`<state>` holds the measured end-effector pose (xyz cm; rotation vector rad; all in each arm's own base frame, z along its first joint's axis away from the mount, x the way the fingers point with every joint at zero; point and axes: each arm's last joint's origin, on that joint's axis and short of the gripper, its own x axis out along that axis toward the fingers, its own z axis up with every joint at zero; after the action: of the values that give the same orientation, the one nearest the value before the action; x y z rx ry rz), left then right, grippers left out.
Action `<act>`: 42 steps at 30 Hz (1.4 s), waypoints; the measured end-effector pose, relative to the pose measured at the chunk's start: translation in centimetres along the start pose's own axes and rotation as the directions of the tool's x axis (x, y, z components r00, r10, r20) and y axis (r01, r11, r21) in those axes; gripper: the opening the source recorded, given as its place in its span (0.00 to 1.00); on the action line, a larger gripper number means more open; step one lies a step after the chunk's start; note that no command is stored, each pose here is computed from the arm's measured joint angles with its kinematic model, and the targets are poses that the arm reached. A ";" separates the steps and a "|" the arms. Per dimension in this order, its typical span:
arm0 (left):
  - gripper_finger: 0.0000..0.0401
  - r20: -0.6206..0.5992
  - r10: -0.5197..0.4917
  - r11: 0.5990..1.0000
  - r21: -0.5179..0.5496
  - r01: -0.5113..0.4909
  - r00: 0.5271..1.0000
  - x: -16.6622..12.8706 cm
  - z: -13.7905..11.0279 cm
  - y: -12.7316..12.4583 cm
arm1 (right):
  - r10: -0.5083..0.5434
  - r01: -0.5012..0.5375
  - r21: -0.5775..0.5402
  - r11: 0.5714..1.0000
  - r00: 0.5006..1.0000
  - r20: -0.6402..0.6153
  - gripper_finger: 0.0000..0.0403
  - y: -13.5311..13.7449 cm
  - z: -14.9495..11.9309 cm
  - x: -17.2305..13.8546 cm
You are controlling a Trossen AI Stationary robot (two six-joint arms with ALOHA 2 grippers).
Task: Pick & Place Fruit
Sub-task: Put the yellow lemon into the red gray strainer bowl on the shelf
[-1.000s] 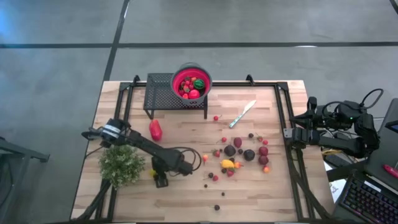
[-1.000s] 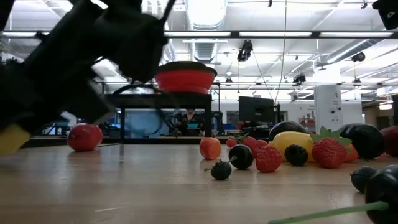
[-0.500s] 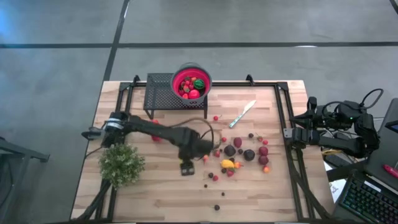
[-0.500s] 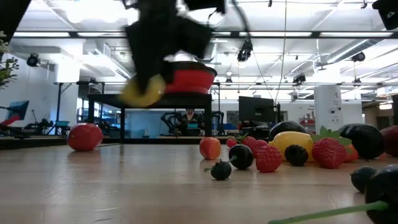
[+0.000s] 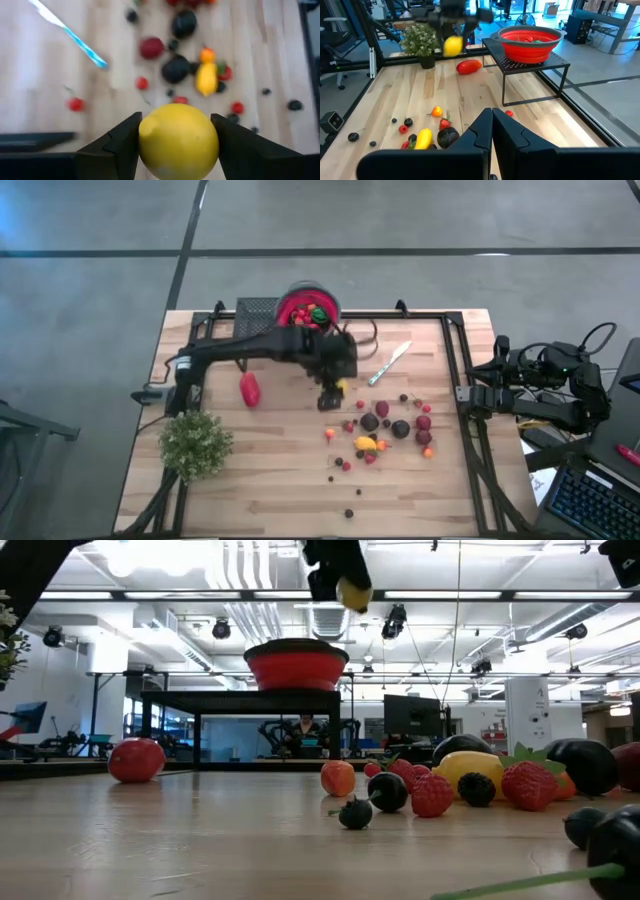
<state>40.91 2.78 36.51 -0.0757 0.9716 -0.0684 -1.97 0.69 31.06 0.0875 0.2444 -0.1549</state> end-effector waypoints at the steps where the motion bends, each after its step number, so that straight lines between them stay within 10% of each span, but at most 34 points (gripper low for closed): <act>1: 0.54 0.014 0.024 1.000 0.009 -0.024 1.000 -0.8 0.2 0.5 | 0.000 0.000 0.000 1.000 1.000 0.000 0.02 0.0 0.0 0.0; 23: 0.55 -0.084 0.507 0.829 -0.225 -0.512 0.858 -7.7 -3.0 16.5 | 0.000 0.000 0.000 1.000 1.000 0.000 0.02 0.0 0.0 0.0; 42: 0.60 -0.241 0.490 0.819 -0.201 -0.537 0.838 -5.1 -5.7 18.8 | 0.000 0.000 0.000 1.000 1.000 0.000 0.02 0.0 0.0 0.0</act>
<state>33.81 21.76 35.71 -0.0459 1.1498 0.5701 -1.96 0.68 31.06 0.0875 0.2447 -0.1549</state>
